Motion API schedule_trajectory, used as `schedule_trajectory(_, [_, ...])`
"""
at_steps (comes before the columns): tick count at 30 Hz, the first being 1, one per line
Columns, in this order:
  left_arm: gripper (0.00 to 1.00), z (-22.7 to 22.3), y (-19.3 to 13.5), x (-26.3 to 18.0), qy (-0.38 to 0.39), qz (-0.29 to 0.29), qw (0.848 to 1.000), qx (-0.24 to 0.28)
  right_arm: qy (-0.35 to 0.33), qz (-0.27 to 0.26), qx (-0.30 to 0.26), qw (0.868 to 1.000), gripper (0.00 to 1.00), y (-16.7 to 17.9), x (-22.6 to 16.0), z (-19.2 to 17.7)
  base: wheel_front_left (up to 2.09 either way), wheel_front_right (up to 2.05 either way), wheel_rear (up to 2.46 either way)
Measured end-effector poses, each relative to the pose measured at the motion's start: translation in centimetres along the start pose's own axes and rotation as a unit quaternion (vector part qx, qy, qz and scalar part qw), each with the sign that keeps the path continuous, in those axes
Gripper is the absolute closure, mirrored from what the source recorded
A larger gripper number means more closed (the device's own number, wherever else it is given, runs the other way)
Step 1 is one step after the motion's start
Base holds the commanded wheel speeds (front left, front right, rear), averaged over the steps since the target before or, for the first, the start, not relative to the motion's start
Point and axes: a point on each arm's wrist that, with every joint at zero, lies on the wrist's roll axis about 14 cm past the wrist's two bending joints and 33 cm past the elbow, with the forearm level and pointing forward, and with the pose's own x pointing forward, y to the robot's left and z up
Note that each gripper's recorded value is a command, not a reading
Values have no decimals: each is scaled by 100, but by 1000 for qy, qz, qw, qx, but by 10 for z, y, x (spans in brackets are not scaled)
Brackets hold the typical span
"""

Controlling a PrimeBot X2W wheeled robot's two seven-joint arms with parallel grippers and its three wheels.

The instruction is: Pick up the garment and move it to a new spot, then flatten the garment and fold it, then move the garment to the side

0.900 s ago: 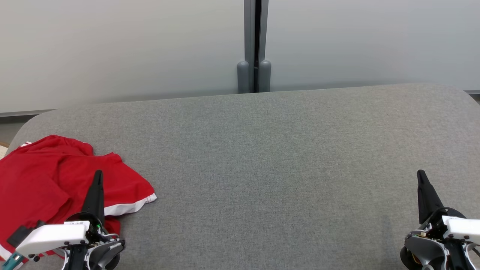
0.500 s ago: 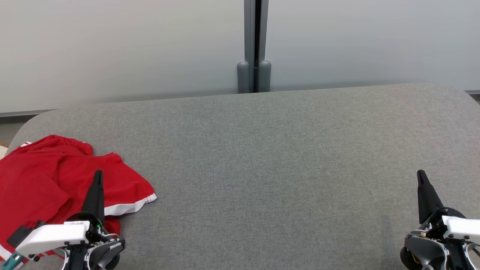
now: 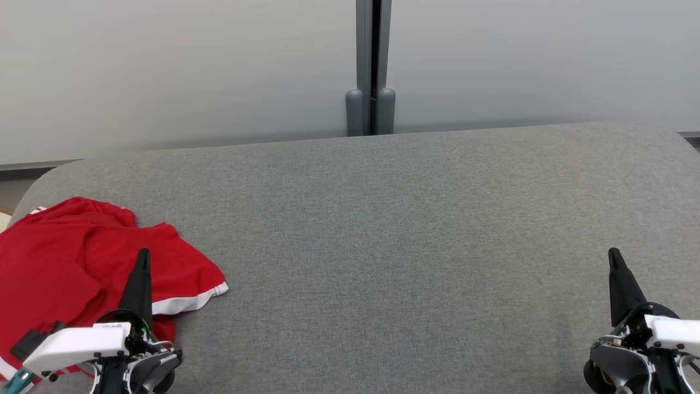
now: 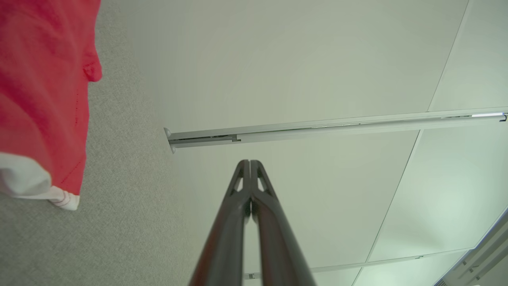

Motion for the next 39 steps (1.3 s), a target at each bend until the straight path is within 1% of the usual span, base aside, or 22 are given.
schedule_trajectory(39, [100, 0, 0, 0, 0, 0, 1000, 0, 0, 0, 0, 1000, 100, 0, 0, 0, 0, 0, 0])
